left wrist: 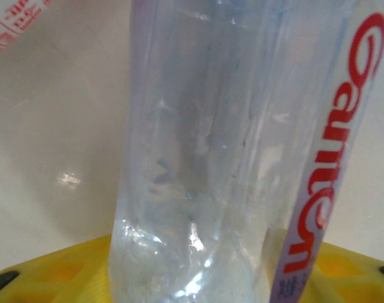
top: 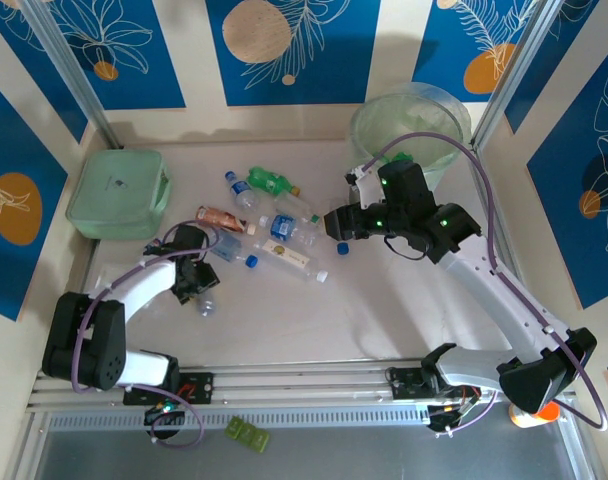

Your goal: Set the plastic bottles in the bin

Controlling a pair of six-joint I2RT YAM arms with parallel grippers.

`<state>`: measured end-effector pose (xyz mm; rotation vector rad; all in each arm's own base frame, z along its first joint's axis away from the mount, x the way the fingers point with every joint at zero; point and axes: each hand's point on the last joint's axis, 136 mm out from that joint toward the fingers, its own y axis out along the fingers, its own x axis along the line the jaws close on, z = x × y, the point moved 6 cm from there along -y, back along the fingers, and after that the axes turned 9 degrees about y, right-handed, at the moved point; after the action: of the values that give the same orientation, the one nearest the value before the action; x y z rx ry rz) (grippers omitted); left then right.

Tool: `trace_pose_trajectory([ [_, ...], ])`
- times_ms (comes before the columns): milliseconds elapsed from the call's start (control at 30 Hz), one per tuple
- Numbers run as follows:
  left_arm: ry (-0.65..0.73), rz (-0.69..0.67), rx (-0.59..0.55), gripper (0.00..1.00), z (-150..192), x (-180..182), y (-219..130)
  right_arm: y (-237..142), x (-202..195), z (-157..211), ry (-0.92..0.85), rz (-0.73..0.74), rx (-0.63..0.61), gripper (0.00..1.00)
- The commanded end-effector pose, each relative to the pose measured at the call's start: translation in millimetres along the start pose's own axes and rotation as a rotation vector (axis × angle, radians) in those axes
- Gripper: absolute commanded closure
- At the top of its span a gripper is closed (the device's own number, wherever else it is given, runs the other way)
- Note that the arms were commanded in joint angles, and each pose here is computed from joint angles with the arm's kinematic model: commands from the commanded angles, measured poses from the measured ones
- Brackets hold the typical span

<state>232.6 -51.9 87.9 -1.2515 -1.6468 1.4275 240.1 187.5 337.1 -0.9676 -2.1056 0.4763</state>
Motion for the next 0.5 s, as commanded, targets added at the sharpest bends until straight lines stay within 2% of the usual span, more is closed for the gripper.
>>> trace_pose_trajectory([
  [0, 0.008, 0.045, -0.025, 0.46, 2, -5, -14, -9, 3, -13, 0.042, 0.007, -0.042, 0.39],
  [200, 0.072, 0.155, -0.135, 0.45, -1, -19, -59, -18, 13, -20, 0.077, -0.035, -0.072, 0.35],
  [300, 0.141, 0.261, -0.207, 0.44, -4, -31, -91, -19, 13, -24, 0.128, 0.03, -0.121, 0.31],
  [367, 0.214, 0.368, -0.274, 0.44, -6, -43, -116, -17, 23, -22, 0.053, 0.122, -0.179, 0.3],
  [400, 0.265, 0.446, -0.319, 0.45, -6, -52, -131, -15, 34, -17, -0.016, 0.124, -0.186, 0.29],
  [467, 0.347, 0.586, -0.408, 0.45, -5, -68, -160, -13, 56, -7, -0.12, 0.021, -0.129, 0.29],
])
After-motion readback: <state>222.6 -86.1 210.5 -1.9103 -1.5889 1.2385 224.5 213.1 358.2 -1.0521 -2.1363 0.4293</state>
